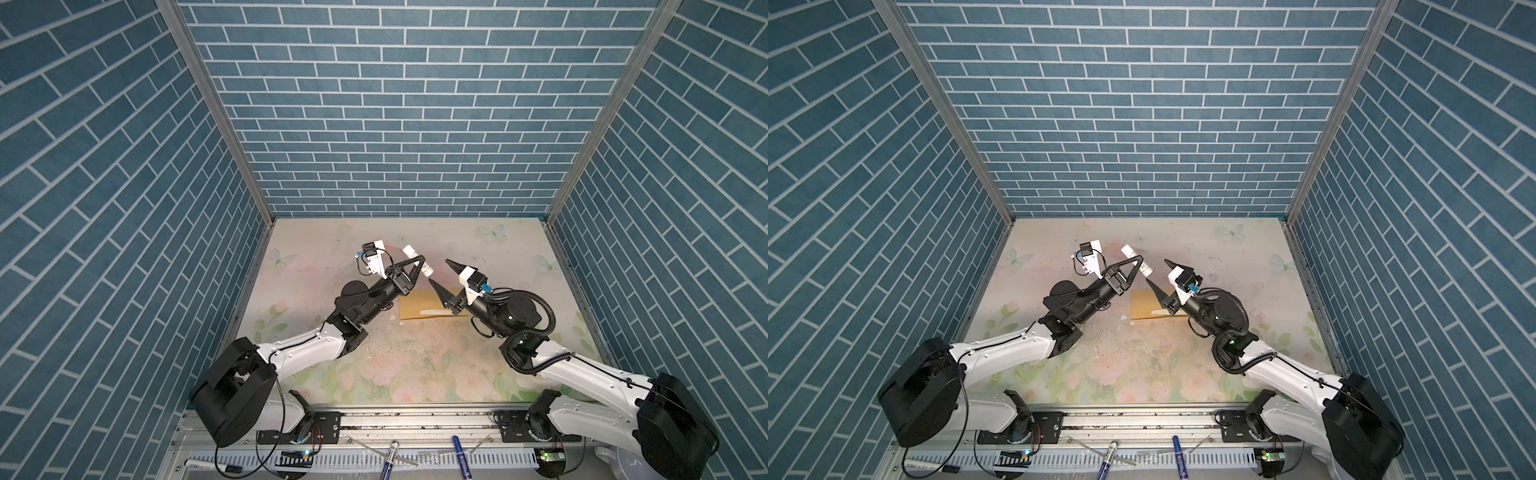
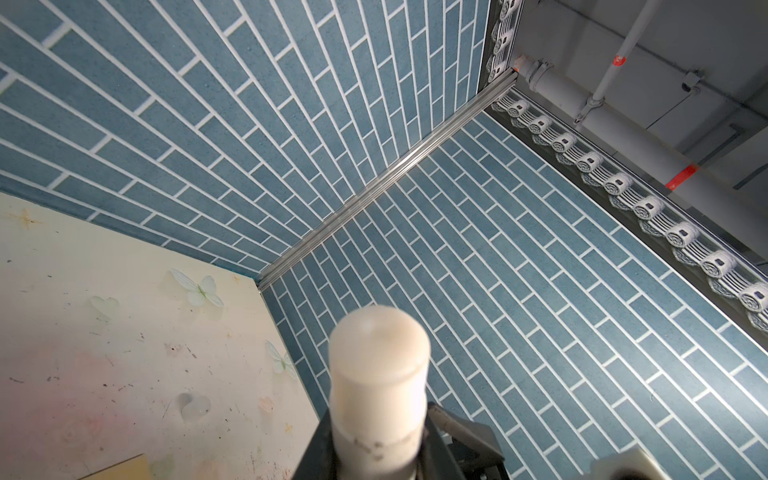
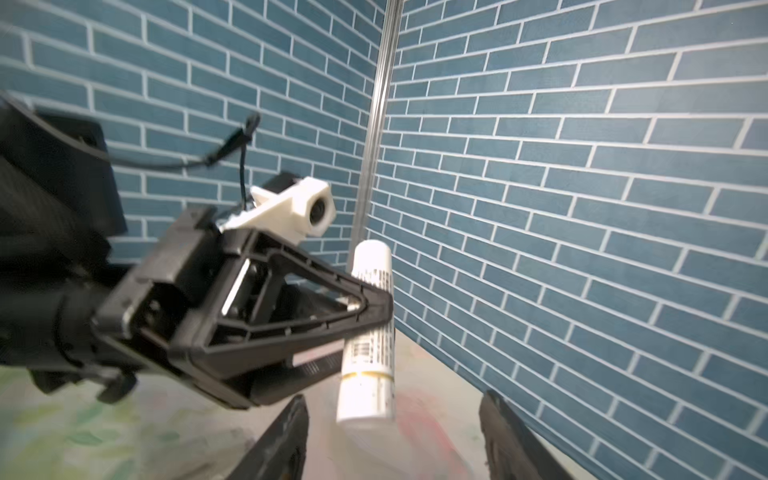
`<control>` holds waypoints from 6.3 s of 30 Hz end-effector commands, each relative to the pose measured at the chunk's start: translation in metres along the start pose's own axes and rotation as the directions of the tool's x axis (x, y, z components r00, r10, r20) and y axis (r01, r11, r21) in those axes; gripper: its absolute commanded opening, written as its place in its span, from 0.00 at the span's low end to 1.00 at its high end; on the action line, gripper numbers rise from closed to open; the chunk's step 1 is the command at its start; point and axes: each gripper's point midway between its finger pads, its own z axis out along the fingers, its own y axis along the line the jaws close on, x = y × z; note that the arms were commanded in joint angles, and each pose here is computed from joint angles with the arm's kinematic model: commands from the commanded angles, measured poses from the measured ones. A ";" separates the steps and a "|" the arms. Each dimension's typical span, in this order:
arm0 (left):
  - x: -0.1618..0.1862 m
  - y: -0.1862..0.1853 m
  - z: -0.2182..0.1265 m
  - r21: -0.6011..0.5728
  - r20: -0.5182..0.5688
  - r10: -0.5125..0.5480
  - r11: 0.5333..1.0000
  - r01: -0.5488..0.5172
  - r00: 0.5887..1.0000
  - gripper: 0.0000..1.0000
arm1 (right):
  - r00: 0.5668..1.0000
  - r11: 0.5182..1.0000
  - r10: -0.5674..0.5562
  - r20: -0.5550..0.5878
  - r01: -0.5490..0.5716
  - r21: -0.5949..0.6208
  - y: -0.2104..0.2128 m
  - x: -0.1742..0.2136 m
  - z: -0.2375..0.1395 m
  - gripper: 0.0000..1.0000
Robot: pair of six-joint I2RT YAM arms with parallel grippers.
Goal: Place the letter into the envelope and seal it
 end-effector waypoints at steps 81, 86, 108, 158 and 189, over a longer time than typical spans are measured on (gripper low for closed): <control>0.001 -0.009 -0.001 0.028 0.001 0.016 0.999 -0.016 1.000 0.00 | 0.999 0.998 -0.033 0.012 0.032 0.052 -0.024 -0.006 -0.004 0.72; 0.001 -0.009 -0.001 0.032 0.003 0.011 0.999 -0.011 1.000 0.00 | 0.972 0.973 -0.228 0.048 0.225 0.057 -0.005 -0.006 -0.007 0.68; 0.003 -0.007 0.001 0.030 -0.005 0.008 1.000 -0.007 1.000 0.00 | 0.937 0.933 -0.346 0.047 0.338 0.123 0.010 -0.008 0.015 0.32; -0.001 -0.013 0.001 0.056 0.007 -0.034 0.998 0.034 0.999 0.00 | 0.957 0.957 -0.290 0.024 0.290 0.027 0.010 -0.002 0.003 0.63; 0.002 -0.011 0.002 0.055 0.000 -0.039 0.998 0.038 0.999 0.00 | 0.947 0.937 -0.320 0.002 0.316 0.150 0.006 -0.003 0.021 0.16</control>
